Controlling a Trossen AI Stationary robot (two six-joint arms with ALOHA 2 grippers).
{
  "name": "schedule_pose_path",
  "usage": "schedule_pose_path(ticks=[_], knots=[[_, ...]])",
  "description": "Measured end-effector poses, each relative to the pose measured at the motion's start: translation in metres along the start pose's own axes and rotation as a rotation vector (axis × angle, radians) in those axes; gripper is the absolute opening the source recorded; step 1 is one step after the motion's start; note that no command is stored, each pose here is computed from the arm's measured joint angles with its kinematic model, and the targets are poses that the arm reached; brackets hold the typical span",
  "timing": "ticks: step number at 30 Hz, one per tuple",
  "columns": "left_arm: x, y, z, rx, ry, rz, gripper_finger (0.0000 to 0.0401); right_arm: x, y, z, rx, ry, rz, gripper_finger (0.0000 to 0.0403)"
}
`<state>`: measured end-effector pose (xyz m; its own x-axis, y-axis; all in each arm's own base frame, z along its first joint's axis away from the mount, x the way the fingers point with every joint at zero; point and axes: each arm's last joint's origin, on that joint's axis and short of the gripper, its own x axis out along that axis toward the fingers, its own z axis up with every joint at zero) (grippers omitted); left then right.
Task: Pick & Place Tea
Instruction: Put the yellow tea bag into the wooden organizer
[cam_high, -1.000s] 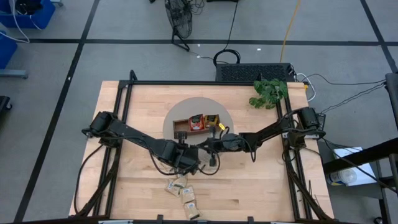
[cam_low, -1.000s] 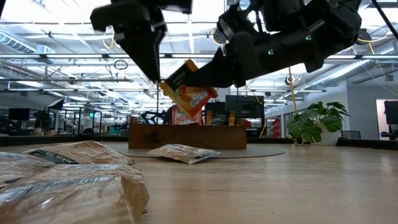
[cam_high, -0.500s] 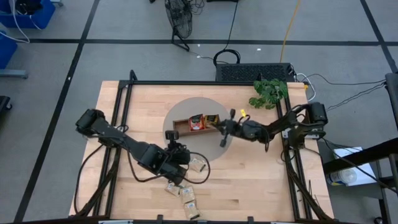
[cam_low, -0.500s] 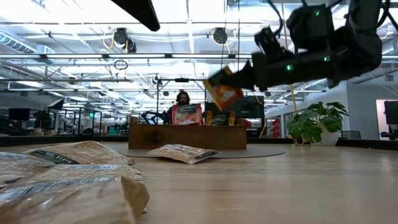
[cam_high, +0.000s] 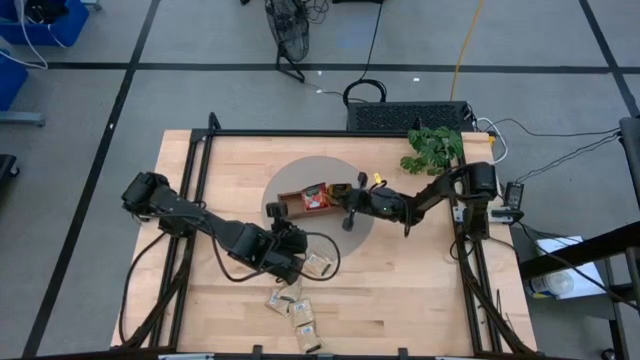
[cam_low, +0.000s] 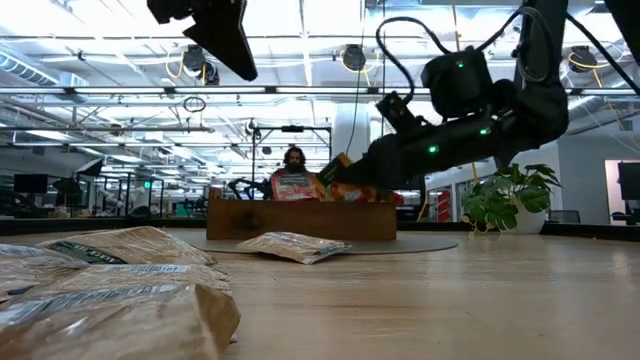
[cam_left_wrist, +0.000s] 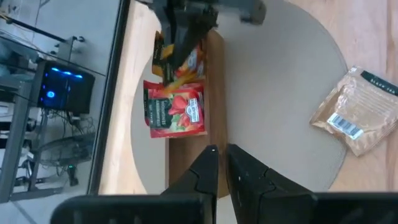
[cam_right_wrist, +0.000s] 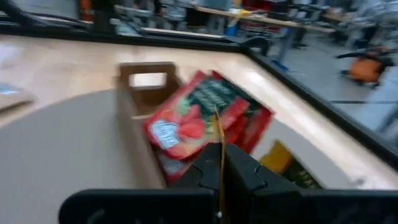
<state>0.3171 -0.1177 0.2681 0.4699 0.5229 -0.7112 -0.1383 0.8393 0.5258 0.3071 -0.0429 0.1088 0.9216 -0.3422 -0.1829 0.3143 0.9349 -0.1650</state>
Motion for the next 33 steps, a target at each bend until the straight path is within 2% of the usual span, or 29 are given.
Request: schedule_pose_path(ticks=[4, 10, 17, 22, 26, 28, 33], knots=[[-0.001, -0.001, 0.000, 0.005, 0.000, -0.008, 0.0037, -0.001, 0.001, 0.000, -0.026, 0.010, -0.068, 0.0000], [-0.002, -0.002, -0.001, 0.009, 0.002, -0.009, 0.0037, -0.002, 0.003, -0.002, -0.028, 0.029, -0.059, 0.0013], [-0.002, -0.002, -0.001, 0.008, 0.002, -0.009, 0.0037, -0.004, 0.009, 0.003, -0.037, -0.001, -0.044, 0.0094], [-0.002, -0.002, -0.001, 0.004, 0.001, -0.010, 0.0037, -0.010, 0.009, 0.020, -0.074, -0.053, -0.104, 0.0147], [-0.002, -0.002, -0.001, 0.001, 0.001, -0.010, 0.0037, -0.017, 0.009, 0.037, -0.096, -0.075, -0.128, 0.0170], [-0.002, -0.002, -0.001, 0.000, 0.001, -0.010, 0.0037, -0.022, 0.007, 0.047, -0.097, -0.034, -0.101, 0.0173], [-0.002, -0.002, -0.001, 0.001, 0.001, -0.010, 0.0037, -0.021, -0.007, 0.079, -0.082, 0.218, 0.074, 0.0161]])
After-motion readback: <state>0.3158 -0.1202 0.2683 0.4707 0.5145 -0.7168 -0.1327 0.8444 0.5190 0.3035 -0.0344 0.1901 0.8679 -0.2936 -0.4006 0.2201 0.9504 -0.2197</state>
